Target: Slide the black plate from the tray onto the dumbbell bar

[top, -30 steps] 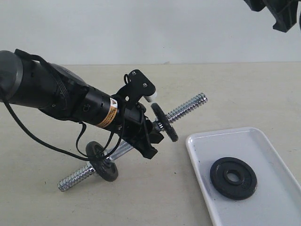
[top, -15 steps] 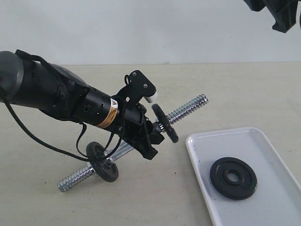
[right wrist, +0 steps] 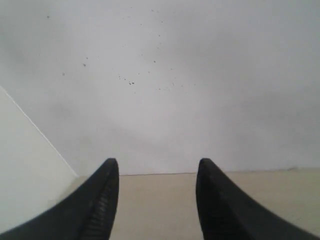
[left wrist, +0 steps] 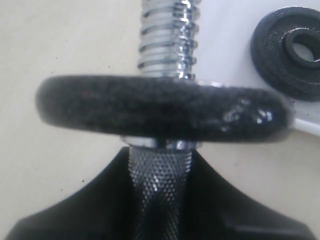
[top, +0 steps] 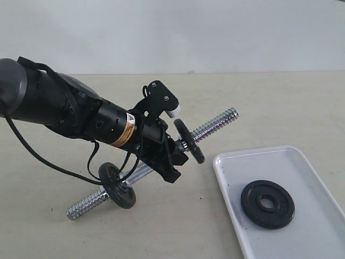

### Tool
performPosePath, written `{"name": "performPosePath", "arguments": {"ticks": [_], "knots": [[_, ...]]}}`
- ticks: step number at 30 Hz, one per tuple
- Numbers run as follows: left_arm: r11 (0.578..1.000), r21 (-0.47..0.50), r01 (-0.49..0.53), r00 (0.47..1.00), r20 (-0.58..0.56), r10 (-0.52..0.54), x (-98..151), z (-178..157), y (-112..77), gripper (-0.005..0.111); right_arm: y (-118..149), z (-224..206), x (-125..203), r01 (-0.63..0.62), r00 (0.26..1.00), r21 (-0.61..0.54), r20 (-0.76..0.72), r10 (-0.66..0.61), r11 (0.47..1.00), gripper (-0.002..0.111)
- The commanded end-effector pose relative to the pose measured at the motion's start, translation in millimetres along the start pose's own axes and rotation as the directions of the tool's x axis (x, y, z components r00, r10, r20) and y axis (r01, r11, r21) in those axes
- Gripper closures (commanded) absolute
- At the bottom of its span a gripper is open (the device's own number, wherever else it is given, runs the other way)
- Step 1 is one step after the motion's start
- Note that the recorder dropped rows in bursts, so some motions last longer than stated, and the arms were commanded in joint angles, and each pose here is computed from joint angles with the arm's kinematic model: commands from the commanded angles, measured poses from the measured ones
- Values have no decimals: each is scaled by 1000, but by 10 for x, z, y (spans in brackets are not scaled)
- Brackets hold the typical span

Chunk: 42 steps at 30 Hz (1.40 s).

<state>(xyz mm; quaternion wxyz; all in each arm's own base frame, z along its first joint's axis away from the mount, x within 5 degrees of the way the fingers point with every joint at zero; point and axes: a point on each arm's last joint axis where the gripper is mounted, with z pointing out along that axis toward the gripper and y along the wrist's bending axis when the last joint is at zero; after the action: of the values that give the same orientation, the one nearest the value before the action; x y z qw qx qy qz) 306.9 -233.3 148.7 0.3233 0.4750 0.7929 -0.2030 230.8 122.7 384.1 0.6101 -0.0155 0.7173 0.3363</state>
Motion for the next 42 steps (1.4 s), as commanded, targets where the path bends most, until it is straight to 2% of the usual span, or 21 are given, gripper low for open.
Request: {"name": "performPosePath", "arguments": {"ticks": [1, 2, 5, 9, 13, 15, 16, 20, 21, 26, 30, 33, 35, 37, 40, 42], "knots": [[1000, 12, 11, 995, 100, -12, -267, -211, -37, 102, 16, -20, -12, 397, 918, -9, 15, -397, 918, 65], [1000, 12, 11, 995, 100, -12, -267, -211, -37, 102, 12, -20, -10, 485, 875, -5, 12, -484, 875, 65], [1000, 12, 11, 995, 100, -12, -267, -211, -37, 102, 4, -20, -4, 615, 789, 0, 2, -615, 789, 65], [1000, 12, 11, 995, 100, -12, -267, -211, -37, 102, 5, -20, -6, 616, 788, -1, 4, -616, 788, 65], [1000, 12, 11, 995, 100, -12, -267, -211, -37, 102, 1, -20, -4, 546, 837, 2, 1, -546, 837, 65], [1000, 12, 11, 995, 100, -12, -267, -211, -37, 102, -33, -21, 18, 557, 830, 20, -41, -556, 830, 65], [1000, 12, 11, 995, 100, -12, -267, -211, -37, 102, -53, -22, 30, 595, 803, 27, -65, -593, 803, 65], [1000, 12, 16, 995, 100, -17, -267, -211, -37, 102, -190, -9, 128, 778, 616, 27, -231, -753, 628, 65], [1000, 12, 16, 995, 100, -17, -267, -211, -37, 102, -222, -18, 147, 797, 586, 24, -272, -763, 604, 65], [1000, 12, 16, 995, 100, -17, -267, -211, -37, 102, -374, -75, 232, 825, 514, 33, -457, -726, 564, 65], [1000, 12, 16, 995, 100, -17, -267, -211, -37, 102, -532, -99, 313, 733, 610, 155, -580, -539, 662, 65], [1000, 20, 20, 995, 101, -22, -268, -211, -44, 102, -702, -69, 363, 647, 684, 275, -620, -383, 711, 65], [999, 31, 24, 994, 102, -27, -269, -212, -53, 102, -791, -36, 410, 615, 697, 304, -641, -321, 728, 65], [999, 33, 24, 994, 102, -27, -270, -212, -56, 102, -841, -1, 499, 578, 689, 295, -676, -261, 761, 65], [999, 31, 24, 994, 102, -27, -269, -212, -54, 102, -831, 52, 681, 550, 612, 187, -753, -240, 814, 65], [999, 29, 25, 994, 102, -27, -269, -212, -52, 102, -810, 76, 816, 488, 566, 133, -800, -197, 862, 65]]}}
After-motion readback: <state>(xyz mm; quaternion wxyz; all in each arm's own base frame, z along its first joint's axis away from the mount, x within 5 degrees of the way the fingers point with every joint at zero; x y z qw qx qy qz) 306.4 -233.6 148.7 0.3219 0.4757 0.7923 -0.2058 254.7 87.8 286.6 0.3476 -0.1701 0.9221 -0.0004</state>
